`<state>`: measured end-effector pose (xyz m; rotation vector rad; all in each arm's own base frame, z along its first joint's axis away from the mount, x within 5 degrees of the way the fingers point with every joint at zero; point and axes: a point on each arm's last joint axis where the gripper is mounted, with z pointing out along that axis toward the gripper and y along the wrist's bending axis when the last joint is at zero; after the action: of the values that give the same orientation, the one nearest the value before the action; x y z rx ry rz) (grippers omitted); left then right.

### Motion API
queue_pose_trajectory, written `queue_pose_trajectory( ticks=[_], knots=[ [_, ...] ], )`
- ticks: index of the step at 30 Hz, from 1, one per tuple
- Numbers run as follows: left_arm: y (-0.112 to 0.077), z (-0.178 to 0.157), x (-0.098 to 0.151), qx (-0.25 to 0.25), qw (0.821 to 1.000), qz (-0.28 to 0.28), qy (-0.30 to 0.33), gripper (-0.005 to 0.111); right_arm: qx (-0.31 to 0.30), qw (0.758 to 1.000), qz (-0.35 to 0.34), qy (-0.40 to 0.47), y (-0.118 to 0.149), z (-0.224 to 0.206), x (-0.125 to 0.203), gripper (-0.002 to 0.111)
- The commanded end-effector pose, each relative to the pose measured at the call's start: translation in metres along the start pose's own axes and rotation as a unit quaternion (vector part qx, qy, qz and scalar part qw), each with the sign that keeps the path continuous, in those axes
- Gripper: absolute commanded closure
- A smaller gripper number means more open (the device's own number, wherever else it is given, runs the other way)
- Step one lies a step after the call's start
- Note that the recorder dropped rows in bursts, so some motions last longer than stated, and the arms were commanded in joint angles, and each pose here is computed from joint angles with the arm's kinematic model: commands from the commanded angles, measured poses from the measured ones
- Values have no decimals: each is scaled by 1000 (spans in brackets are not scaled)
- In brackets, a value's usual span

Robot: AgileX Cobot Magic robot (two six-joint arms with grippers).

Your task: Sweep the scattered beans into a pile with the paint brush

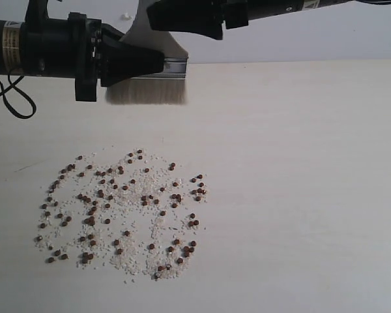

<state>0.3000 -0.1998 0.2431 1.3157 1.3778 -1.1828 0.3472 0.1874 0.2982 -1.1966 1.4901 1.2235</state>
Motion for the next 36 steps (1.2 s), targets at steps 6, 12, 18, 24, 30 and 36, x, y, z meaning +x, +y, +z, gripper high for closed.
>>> queue_pose_trajectory(
  ticks=[6, 12, 18, 24, 30, 36],
  knots=[
    [1, 0, -7, -8, 999, -6, -30, 107, -1, 998, 16, -68, 1, 9, -12, 43],
    [2, 0, -8, -10, 999, -4, -33, 107, -9, 997, 12, -78, 5, 16, -15, 43],
    [3, -1, -9, -15, 999, -7, -41, 107, -15, 997, 14, -79, 8, 20, -15, 58],
    [3, -1, -10, -16, 999, -9, -43, 107, -13, 996, 21, -90, 7, 19, -17, 108],
    [3, -1, -10, -16, 999, -12, -44, 47, 34, 996, 25, -80, -1, 19, -15, 108],
    [9, -9, -9, -31, 998, -17, -46, 36, 138, 988, 21, -60, -14, 13, -19, 108]
  ],
)
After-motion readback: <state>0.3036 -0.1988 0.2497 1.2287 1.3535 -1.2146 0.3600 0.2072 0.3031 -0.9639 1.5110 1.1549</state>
